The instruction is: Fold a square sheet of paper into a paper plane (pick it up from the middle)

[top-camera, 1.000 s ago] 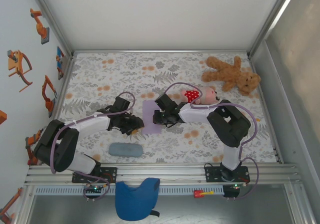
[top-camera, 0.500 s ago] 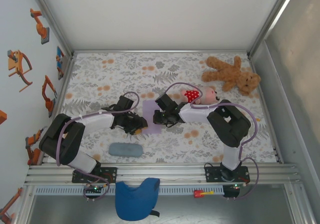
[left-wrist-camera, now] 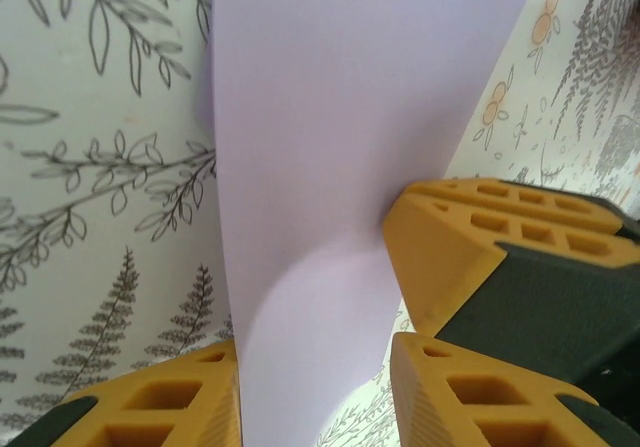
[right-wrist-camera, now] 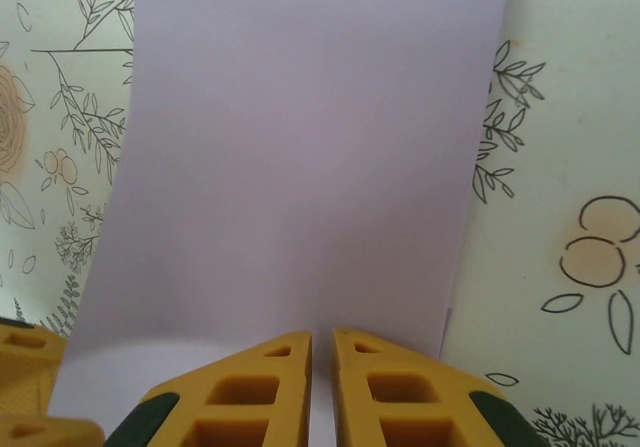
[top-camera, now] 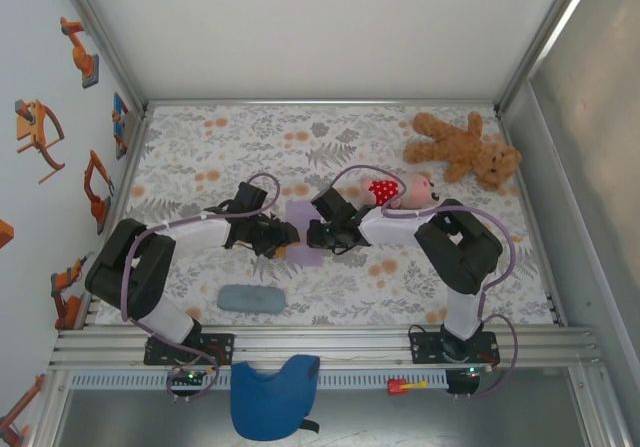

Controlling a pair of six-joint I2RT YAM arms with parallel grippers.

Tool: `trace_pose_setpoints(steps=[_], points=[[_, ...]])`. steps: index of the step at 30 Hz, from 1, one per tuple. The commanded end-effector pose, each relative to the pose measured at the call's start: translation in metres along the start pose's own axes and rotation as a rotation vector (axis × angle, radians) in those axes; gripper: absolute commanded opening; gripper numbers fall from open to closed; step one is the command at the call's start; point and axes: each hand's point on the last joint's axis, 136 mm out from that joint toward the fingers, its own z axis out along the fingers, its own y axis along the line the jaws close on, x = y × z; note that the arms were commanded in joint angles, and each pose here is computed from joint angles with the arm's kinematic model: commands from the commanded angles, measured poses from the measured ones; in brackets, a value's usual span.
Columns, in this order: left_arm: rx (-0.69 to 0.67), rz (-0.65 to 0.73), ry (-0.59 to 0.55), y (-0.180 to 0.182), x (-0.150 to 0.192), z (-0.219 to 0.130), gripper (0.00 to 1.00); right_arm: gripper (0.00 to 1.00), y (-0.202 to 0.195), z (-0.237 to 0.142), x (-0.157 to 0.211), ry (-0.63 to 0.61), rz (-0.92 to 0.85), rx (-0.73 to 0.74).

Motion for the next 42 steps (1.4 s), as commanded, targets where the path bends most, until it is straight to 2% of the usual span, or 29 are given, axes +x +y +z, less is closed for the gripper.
trace_pose_setpoints(steps=[1,5,9,16,24,28,35,37,40,42], points=[[0.039,0.028,-0.006,-0.011,-0.012,-0.002,0.40,0.14,-0.022,0.002,0.014,0.038,0.033,0.065],[0.054,0.019,-0.002,-0.011,-0.019,-0.001,0.39,0.14,-0.021,0.001,0.013,0.035,0.032,0.059],[0.061,0.010,0.014,-0.011,-0.020,0.004,0.32,0.14,-0.020,0.000,0.012,0.029,0.031,0.053],[0.057,-0.012,0.019,-0.005,-0.022,0.006,0.25,0.15,-0.016,-0.004,0.008,0.013,0.022,0.038],[0.057,-0.020,0.023,-0.003,-0.021,0.005,0.10,0.18,-0.002,-0.021,-0.010,-0.061,-0.006,-0.003],[0.061,-0.027,0.019,-0.004,-0.021,0.002,0.04,0.28,0.009,-0.040,-0.023,-0.129,-0.060,-0.028],[0.069,-0.047,0.010,-0.007,-0.020,-0.002,0.00,0.58,0.016,-0.072,-0.025,-0.254,-0.217,-0.078],[0.069,-0.056,0.006,-0.008,-0.020,-0.003,0.00,0.63,0.018,-0.076,-0.021,-0.268,-0.271,-0.069],[0.067,-0.069,0.005,-0.007,-0.020,-0.003,0.00,0.66,0.022,-0.079,-0.012,-0.283,-0.372,-0.056],[0.064,-0.074,0.008,-0.007,-0.019,-0.003,0.00,0.60,0.029,-0.078,-0.006,-0.296,-0.438,-0.072]])
